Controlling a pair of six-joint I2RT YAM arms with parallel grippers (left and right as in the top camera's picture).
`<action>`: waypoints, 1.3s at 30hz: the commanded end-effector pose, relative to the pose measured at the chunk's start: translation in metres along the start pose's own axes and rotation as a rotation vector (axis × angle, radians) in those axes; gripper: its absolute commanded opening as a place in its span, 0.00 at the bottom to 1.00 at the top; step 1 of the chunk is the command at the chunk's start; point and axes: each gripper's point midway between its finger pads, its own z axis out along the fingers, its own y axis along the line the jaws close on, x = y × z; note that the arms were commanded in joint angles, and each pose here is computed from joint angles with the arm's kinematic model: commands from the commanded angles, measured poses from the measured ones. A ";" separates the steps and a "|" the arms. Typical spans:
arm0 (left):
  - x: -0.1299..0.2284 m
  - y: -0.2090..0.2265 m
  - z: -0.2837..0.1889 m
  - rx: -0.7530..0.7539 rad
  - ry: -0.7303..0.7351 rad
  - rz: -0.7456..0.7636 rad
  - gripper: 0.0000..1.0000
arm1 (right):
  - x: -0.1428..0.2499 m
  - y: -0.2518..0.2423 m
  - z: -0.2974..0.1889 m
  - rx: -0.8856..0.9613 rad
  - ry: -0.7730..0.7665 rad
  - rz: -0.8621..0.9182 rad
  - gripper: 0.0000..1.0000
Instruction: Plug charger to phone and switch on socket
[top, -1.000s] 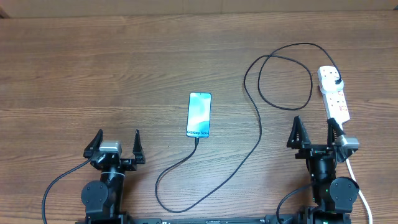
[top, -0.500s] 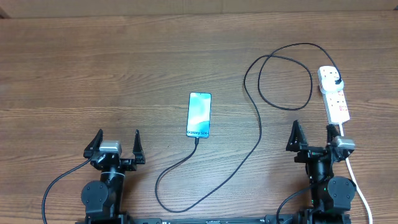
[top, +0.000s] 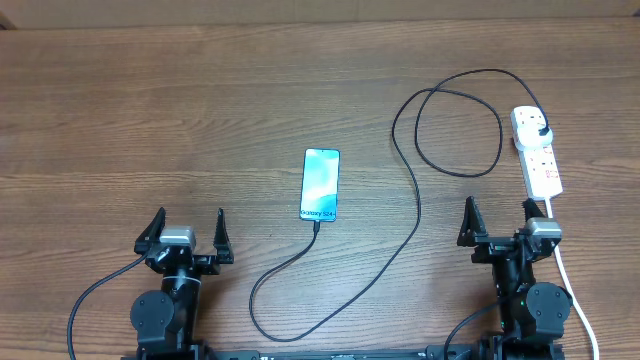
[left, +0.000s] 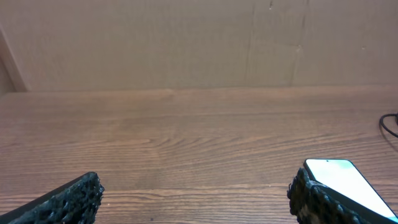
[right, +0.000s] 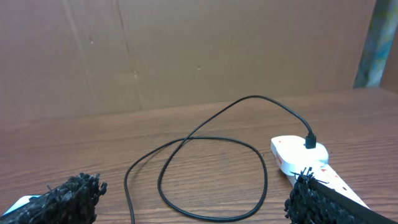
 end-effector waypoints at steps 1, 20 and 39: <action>0.000 -0.001 0.000 0.006 -0.006 -0.006 1.00 | 0.001 0.007 0.000 -0.041 -0.006 -0.045 1.00; 0.000 -0.001 0.000 0.006 -0.006 -0.006 0.99 | 0.001 0.025 -0.002 -0.143 -0.014 -0.122 1.00; 0.000 -0.001 0.000 0.006 -0.006 -0.006 0.99 | 0.000 0.025 -0.002 -0.143 -0.014 -0.110 1.00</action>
